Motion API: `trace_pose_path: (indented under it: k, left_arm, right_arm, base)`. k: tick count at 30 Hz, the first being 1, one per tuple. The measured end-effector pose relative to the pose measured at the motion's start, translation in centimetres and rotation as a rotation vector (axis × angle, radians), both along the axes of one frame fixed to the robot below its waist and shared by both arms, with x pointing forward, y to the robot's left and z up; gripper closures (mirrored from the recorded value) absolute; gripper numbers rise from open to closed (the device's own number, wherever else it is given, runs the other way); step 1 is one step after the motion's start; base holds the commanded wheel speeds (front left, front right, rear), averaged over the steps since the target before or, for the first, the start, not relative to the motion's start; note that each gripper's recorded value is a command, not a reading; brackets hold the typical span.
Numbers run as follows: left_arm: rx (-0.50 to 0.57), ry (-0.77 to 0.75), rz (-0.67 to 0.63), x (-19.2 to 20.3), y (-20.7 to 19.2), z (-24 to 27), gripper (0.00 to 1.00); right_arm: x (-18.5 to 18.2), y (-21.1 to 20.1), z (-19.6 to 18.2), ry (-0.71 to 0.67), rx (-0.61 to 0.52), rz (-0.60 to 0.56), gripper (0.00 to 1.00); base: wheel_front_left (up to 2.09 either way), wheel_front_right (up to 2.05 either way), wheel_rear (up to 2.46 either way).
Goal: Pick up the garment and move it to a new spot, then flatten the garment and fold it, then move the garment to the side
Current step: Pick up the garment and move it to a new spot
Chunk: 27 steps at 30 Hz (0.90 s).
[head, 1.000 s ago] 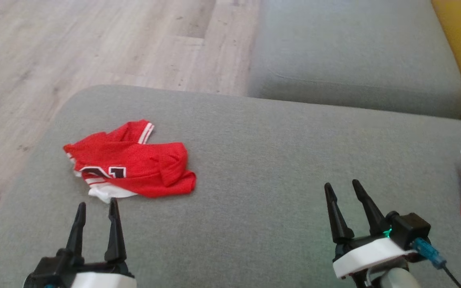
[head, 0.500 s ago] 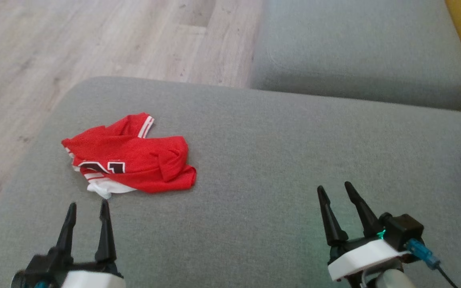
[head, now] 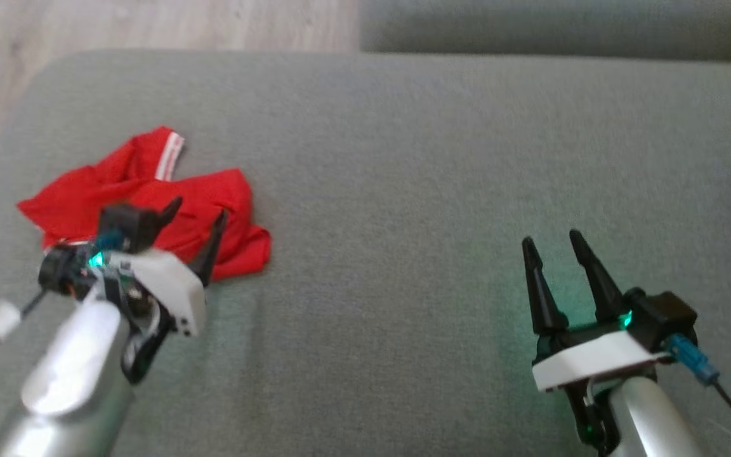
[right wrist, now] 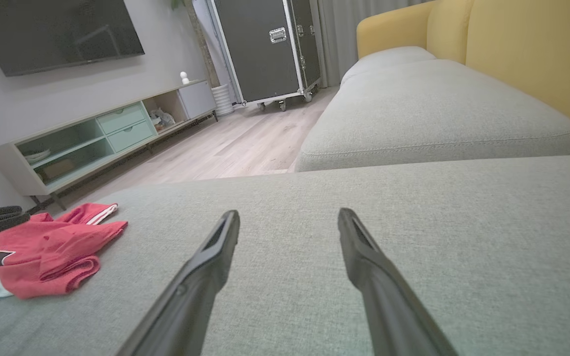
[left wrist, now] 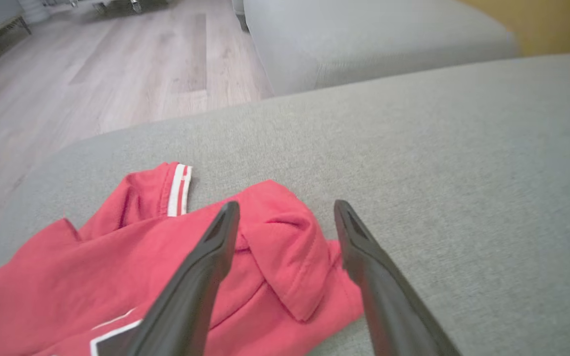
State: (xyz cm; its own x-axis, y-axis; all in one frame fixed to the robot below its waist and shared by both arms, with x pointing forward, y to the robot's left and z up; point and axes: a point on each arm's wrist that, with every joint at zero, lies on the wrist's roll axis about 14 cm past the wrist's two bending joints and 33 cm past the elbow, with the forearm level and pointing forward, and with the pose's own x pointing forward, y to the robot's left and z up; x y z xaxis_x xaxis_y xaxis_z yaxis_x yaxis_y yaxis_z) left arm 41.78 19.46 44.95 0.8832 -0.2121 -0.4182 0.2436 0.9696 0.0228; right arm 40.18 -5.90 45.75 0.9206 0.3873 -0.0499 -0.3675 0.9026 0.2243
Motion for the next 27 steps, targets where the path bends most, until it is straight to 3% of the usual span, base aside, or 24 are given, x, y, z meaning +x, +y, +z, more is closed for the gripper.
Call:
trace_pose_path:
  k: [2, 5, 20, 21, 22, 23, 27]
  left_arm:
    - [0.053, 0.109, -0.041, 1.2, -0.2, -1.9, 0.00]
    - [0.046, 0.198, -0.047, 2.4, -0.6, -3.6, 0.00]
    - [0.065, 0.472, -0.032, 5.1, -1.2, -8.9, 0.00]
    - [0.064, 0.478, -0.029, 5.2, -1.3, -8.9, 0.36]
    - [0.065, 0.479, -0.026, 5.3, -1.2, -8.9, 0.80]
    - [0.065, 0.478, -0.023, 5.4, -1.2, -8.8, 1.00]
    - [0.047, 0.419, -0.021, 5.8, -1.3, -8.2, 1.00]
  right_arm:
    - [0.7, -0.7, -0.6, 0.013, 0.001, -0.021, 0.00]
    - [1.2, -1.4, -1.2, 0.026, 0.000, -0.044, 0.00]
    - [2.2, -4.4, -2.8, 0.062, -0.013, -0.129, 0.00]
    - [2.3, -4.6, -2.6, 0.055, -0.012, -0.133, 0.00]
    - [2.5, -4.7, -2.4, 0.047, -0.012, -0.136, 0.00]
    - [2.5, -4.8, -2.2, 0.041, -0.012, -0.138, 0.00]
    - [2.6, -4.9, -1.6, 0.026, -0.012, -0.143, 0.00]
  base:
    - [0.00, 0.00, 0.00]
    - [0.00, 0.00, 0.00]
    - [0.00, 0.00, 0.00]
    - [0.00, 0.00, 0.00]
    - [0.00, 0.00, 0.00]
    - [0.00, 0.00, 0.00]
    - [0.00, 0.00, 0.00]
